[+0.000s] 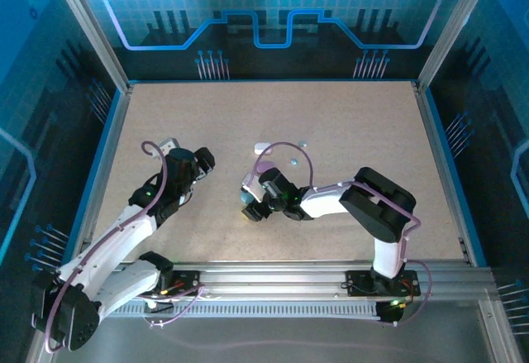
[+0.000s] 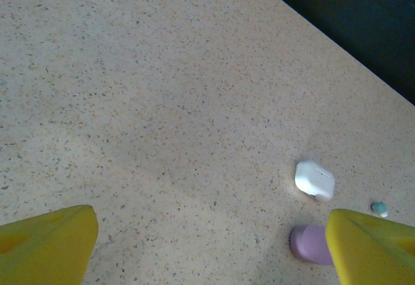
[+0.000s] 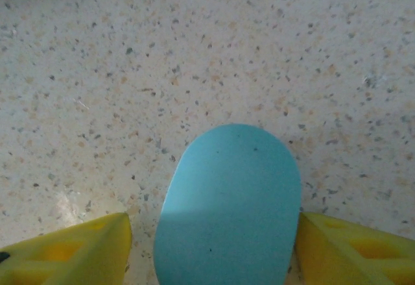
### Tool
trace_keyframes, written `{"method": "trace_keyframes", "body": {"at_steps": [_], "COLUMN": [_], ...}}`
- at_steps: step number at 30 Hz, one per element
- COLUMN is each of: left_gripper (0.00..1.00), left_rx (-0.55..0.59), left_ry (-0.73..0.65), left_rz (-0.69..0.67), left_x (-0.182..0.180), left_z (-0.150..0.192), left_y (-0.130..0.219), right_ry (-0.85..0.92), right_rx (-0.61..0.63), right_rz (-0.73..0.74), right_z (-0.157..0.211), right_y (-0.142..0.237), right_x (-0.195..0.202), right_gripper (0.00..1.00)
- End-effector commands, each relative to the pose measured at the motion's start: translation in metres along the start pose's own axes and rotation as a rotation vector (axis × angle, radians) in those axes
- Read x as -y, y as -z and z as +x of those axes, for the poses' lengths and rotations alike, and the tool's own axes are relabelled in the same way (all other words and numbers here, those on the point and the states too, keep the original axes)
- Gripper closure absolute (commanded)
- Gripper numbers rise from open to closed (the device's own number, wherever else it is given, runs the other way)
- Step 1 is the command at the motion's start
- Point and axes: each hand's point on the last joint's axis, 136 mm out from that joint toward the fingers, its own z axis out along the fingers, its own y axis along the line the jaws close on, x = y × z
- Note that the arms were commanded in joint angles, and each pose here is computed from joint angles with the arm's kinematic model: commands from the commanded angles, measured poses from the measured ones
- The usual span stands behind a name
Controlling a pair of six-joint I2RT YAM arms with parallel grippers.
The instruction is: Insert the wireless bluetooth earbuds into the charging case
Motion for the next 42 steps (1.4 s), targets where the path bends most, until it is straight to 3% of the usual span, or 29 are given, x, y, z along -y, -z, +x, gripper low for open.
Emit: {"method": "trace_keyframes", "body": {"at_steps": [1, 6, 9, 14, 21, 27, 30, 33, 38, 42], "left_gripper": [0.09, 0.08, 0.01, 0.01, 0.01, 0.04, 0.08, 0.14, 0.26, 0.28], "left_rx": [0.009, 0.023, 0.030, 0.059, -0.006, -0.190, -0.285, -0.382, -0.515, -0.571], "left_ry": [-0.019, -0.046, -0.071, -0.052, -0.211, -0.328, -0.360, -0.403, -0.443, -0.441], "left_rz": [0.027, 0.043, 0.026, 0.053, 0.511, 0.946, 1.088, 1.163, 1.169, 1.169], "left_x": [0.007, 0.010, 0.008, 0.014, 0.102, 0.185, 0.212, 0.230, 0.245, 0.256], "left_z": [-0.006, -0.010, -0.012, -0.021, -0.017, -0.004, 0.005, 0.023, 0.053, 0.066], "left_y": [0.000, 0.001, 0.001, 0.005, 0.034, 0.085, 0.107, 0.120, 0.117, 0.113], "right_ry": [0.049, 0.099, 0.122, 0.119, 0.136, 0.235, 0.309, 0.329, 0.336, 0.349], "right_rx": [0.036, 0.022, 0.028, 0.104, 0.313, 0.397, 0.436, 0.469, 0.525, 0.561], "right_rz": [-0.045, -0.078, -0.103, -0.153, -0.196, -0.085, -0.027, 0.022, 0.046, 0.059], "right_z": [-0.009, 0.004, 0.005, -0.019, -0.077, -0.102, -0.109, -0.117, -0.129, -0.136], "right_y": [-0.009, -0.010, -0.002, 0.032, 0.132, 0.204, 0.226, 0.239, 0.256, 0.265], "right_x": [-0.006, -0.008, -0.009, -0.008, 0.009, 0.038, 0.043, 0.048, 0.046, 0.045], "right_gripper": [0.38, 0.57, 0.64, 0.68, 0.69, 0.68, 0.68, 0.67, 0.66, 0.65]}}
